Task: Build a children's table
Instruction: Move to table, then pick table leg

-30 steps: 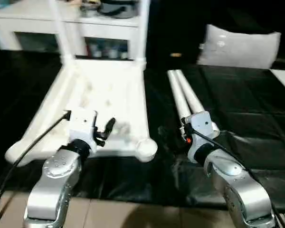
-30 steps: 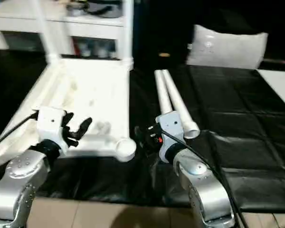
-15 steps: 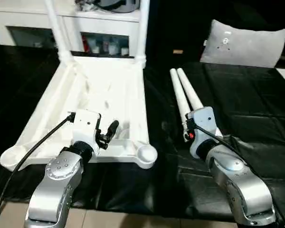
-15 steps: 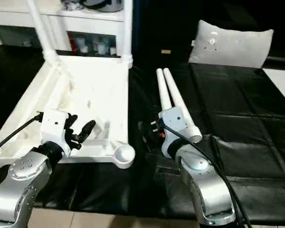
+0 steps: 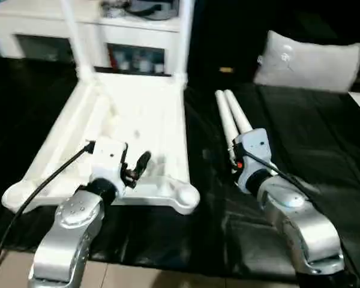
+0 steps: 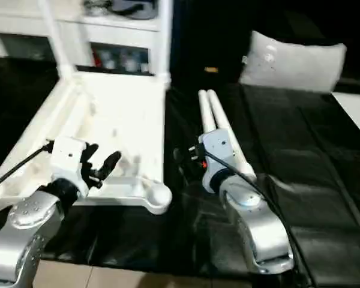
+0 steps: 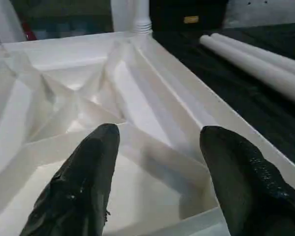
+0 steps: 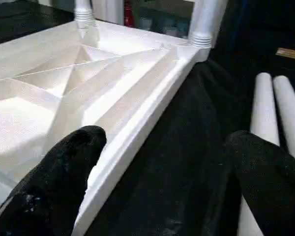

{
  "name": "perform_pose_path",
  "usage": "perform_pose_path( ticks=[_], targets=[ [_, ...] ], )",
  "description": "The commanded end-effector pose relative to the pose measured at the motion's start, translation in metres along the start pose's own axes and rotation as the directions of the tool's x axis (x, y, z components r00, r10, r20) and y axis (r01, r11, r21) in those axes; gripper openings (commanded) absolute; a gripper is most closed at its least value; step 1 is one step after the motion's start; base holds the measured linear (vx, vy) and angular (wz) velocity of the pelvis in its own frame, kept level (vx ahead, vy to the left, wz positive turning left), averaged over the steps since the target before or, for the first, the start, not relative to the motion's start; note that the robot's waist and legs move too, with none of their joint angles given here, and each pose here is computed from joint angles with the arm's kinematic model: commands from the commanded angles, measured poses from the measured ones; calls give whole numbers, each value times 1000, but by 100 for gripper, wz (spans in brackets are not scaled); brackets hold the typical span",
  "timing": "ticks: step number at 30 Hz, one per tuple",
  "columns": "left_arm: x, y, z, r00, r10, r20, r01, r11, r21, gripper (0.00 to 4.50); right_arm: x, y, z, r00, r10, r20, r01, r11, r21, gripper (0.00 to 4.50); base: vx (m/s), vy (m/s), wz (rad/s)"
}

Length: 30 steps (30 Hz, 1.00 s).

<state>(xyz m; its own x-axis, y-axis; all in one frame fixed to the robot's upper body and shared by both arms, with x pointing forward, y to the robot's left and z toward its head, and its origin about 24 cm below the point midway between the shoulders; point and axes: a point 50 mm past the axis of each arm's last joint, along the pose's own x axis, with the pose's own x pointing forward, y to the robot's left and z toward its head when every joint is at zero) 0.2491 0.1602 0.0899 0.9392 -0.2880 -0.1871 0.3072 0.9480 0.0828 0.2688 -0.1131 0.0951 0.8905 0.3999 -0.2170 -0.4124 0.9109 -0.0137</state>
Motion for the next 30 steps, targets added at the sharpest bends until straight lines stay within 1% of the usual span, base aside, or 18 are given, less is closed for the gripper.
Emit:
perform_pose_path(
  ticks=[1,3,7,9,12,14,15,16,20,22,23,24,25,28,29,30],
  targets=[
    [1,-5,3,1000,-28,10,28,1000,-2,299,-1,-6,-2,1000,-9,-19,9,1000,-13,450,0,0,0],
    [1,-5,3,999,-30,12,30,1000,-1,299,-1,-6,-2,1000,-7,-30,7,1000,-22,450,0,0,0],
    [1,-8,3,999,-46,13,46,999,0,299,-2,-6,-4,1000,-21,-16,20,999,-44,450,11,2,11],
    [0,-9,2,998,-67,9,67,998,18,299,-1,-12,-9,996,-84,-38,84,996,-15,450,123,-40,48],
    [0,-11,4,995,-99,20,99,995,30,299,-1,-15,-10,991,-122,-58,121,993,-10,450,44,-20,6],
    [0,-15,6,989,-148,27,147,989,29,299,1,-17,-8,990,-124,-63,123,992,-26,450,6,-68,6],
    [-1,-17,6,984,-179,23,178,983,34,299,3,-19,-8,987,-138,-80,136,990,-26,450,-8,-86,9],
    [-1,-20,8,976,-215,27,214,976,36,299,7,-21,-7,981,-156,-113,152,987,-44,450,-14,-98,-3],
    [0,-23,13,961,-275,33,273,961,36,299,18,-31,-7,958,-207,-198,208,978,-18,450,-32,-58,-7],
    [0,-25,14,939,-344,1,344,938,44,299,28,-39,-5,942,-201,-270,206,978,-7,450,-71,-16,-6],
    [0,-26,14,930,-368,-10,368,928,51,299,31,-40,-4,937,-196,-291,202,979,-10,450,-92,0,-4],
    [-1,-27,14,915,-402,-26,403,913,63,299,36,-41,-4,931,-176,-320,185,983,1,450,-92,0,-4],
    [-2,-28,14,890,-454,-51,457,886,82,299,44,-44,-3,922,-163,-351,177,984,9,450,-95,-10,0],
    [-3,-29,15,870,-488,-71,493,865,95,299,50,-48,0,915,-175,-363,189,982,2,450,-84,-13,2],
    [-4,-28,15,858,-507,-88,514,852,98,299,55,-51,2,909,-183,-374,196,981,-3,450,0,0,0],
    [-5,-28,16,837,-536,-108,546,831,109,299,63,-58,5,899,-208,-386,228,974,6,450,0,0,0]
  ],
)
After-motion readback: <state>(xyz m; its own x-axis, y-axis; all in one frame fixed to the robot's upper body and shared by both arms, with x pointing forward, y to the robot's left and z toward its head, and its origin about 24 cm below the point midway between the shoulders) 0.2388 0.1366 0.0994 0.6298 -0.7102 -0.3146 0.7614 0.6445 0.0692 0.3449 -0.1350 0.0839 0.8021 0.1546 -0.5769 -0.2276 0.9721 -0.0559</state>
